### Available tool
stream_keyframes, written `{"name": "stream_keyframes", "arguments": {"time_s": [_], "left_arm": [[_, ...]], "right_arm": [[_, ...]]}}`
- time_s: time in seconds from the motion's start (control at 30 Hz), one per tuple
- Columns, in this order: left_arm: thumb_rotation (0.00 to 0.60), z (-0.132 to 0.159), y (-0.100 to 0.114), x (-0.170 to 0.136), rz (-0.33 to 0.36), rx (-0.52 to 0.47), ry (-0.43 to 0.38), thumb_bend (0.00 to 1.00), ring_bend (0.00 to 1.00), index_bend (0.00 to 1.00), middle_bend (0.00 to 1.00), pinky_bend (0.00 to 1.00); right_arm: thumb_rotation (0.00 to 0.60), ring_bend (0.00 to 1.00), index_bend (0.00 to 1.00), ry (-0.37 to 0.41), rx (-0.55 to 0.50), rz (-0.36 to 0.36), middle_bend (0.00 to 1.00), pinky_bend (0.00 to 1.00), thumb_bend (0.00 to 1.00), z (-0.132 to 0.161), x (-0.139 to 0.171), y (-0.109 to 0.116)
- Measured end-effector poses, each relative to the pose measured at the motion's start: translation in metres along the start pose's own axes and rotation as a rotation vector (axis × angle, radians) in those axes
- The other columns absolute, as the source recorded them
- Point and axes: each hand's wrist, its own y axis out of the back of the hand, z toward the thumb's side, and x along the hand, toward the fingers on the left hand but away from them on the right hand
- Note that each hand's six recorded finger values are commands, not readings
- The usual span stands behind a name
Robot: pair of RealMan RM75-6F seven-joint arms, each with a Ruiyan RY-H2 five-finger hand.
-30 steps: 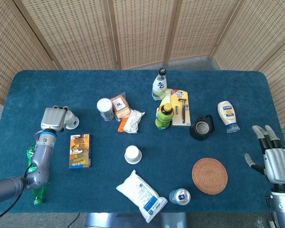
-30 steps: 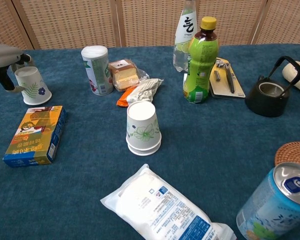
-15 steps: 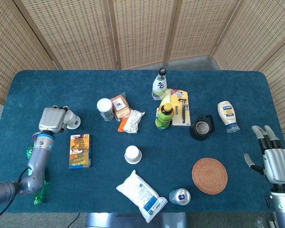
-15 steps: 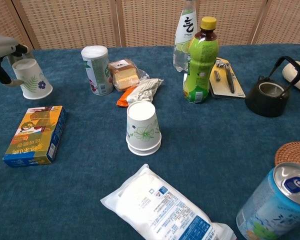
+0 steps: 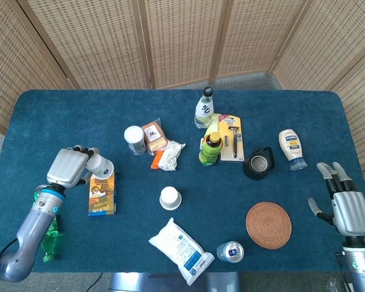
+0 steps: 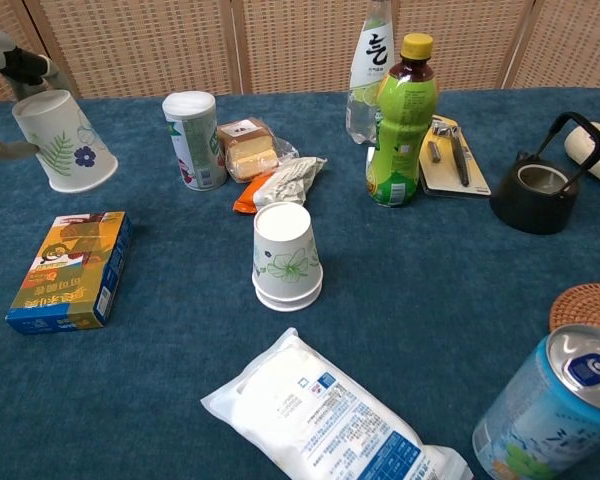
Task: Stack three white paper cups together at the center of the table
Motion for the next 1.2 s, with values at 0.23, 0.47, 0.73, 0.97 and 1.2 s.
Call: {"name": "stream_keyframes", "arguments": {"time_s": [0.23,0.47,0.73,0.97,1.2], "left_arm": [[0.6,0.038,0.016,0.003,0.026,-0.021,-0.092,0.4,0.35,0.29,0.44,0.53],[0.6,0.085,0.015,0.017,0.018,-0.072,-0.171,0.4,0.35,0.29,0.44,0.53],[0.6,0.131,0.022,0.022,0.03,-0.089,-0.232,0.4,0.35,0.29,0.44,0.53],[0.6,0.151,0.032,0.017,0.027,-0.083,-0.256,0.39,0.35,0.29,0.44,0.53],[0.6,0.164,0.027,0.011,0.002,-0.048,-0.29,0.39,0.35,0.29,0.44,0.53]], "right_arm": [[0.6,0.0,0.07,-0.002,0.0,-0.001,0.16,0.22,0.36,-0.001,0.0,0.0],[0.6,0.0,0.07,-0.007,-0.001,-0.012,0.16,0.22,0.36,-0.003,-0.001,0.003],[0.6,0.0,0.07,-0.013,-0.008,-0.023,0.16,0.22,0.36,-0.005,-0.002,0.007],[0.6,0.0,0.07,-0.014,-0.003,-0.024,0.16,0.22,0.36,-0.007,-0.003,0.008],[0.6,0.0,0.07,-0.013,0.0,-0.025,0.16,0.22,0.36,-0.006,-0.003,0.007]]}}
